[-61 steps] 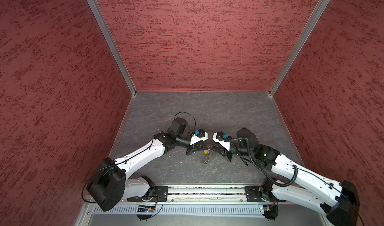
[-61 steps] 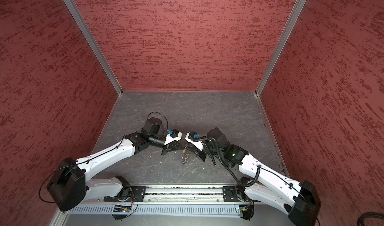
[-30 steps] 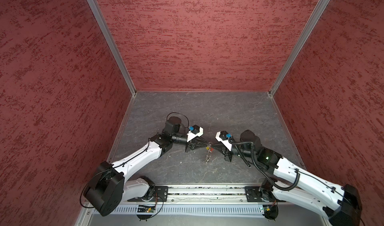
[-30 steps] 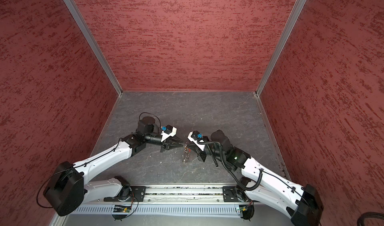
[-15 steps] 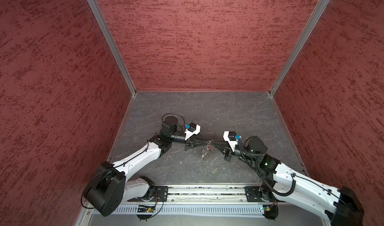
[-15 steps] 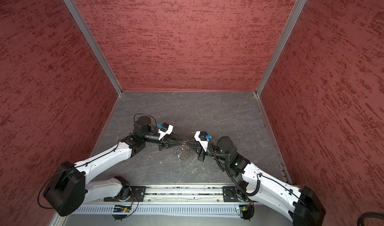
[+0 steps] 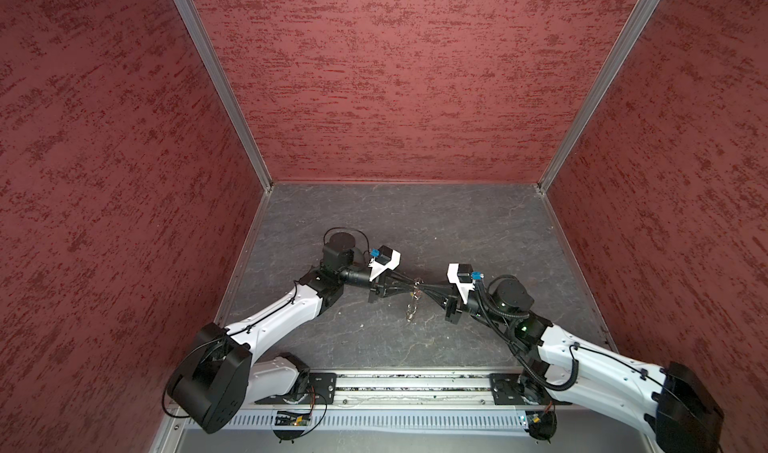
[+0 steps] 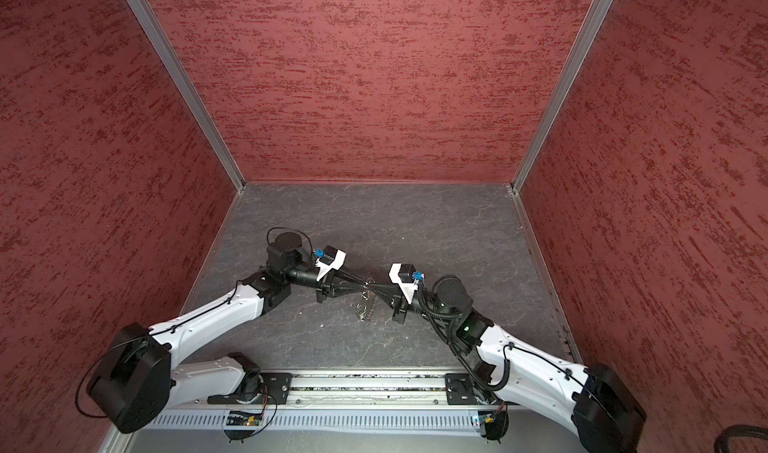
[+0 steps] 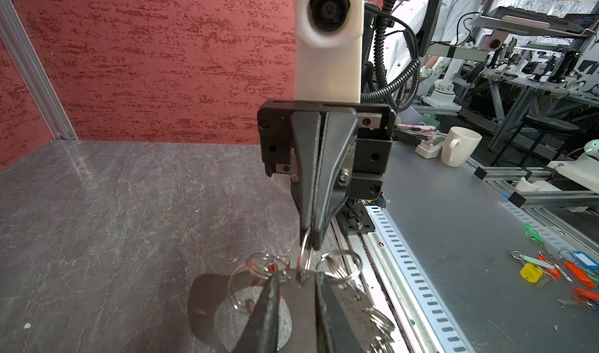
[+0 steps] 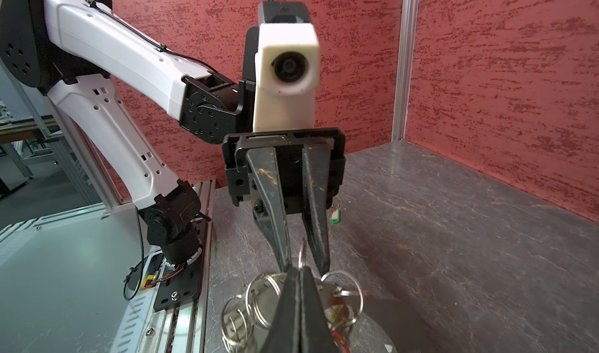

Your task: Put the keys on the keyring

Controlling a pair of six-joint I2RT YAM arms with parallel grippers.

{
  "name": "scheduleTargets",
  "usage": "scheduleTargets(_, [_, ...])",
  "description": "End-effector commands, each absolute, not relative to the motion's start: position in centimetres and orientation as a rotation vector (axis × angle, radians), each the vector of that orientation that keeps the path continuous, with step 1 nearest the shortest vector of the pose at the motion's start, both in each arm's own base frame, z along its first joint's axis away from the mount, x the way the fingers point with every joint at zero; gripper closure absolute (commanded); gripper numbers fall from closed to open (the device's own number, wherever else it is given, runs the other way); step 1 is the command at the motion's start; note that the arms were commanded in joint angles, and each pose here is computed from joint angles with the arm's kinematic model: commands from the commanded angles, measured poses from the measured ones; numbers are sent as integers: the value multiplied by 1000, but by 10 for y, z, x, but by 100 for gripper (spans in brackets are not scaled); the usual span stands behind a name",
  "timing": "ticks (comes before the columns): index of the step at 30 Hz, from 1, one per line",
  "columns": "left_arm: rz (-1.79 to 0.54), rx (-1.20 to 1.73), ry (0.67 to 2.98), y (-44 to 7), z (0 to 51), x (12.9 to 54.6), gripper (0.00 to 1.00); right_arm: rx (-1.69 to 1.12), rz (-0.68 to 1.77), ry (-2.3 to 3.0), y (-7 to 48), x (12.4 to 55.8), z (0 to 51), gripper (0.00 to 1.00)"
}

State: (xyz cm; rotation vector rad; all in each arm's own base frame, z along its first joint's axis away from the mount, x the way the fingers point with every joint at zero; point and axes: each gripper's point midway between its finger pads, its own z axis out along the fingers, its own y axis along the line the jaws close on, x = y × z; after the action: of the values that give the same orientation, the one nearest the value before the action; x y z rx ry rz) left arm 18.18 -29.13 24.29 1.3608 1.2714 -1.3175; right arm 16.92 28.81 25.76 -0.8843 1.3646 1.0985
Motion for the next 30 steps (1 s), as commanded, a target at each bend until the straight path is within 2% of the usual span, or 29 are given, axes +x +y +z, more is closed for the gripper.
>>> scheduleTargets(1, [-1331, 1370, 1239, -293, 250, 179, 79, -860, 1126, 1266, 287, 166, 279, 100])
scheduleTargets(10, [-1335, 1369, 1265, -295, 247, 181, 91, -859, 1151, 1269, 291, 167, 275, 100])
scheduleTargets(18, [-1264, 1347, 1342, -297, 240, 192, 99, -954, 1007, 1427, 289, 176, 249, 100])
scheduleTargets(23, [-1179, 1372, 1414, -299, 227, 196, 100, -1060, 934, 1548, 290, 177, 232, 85])
scheduleTargets(27, [-1139, 1400, 1421, -301, 220, 194, 100, -1108, 936, 1644, 293, 177, 230, 81])
scheduleTargets(30, [-1135, 1408, 1420, -301, 219, 192, 100, -1160, 962, 1680, 298, 173, 227, 82])
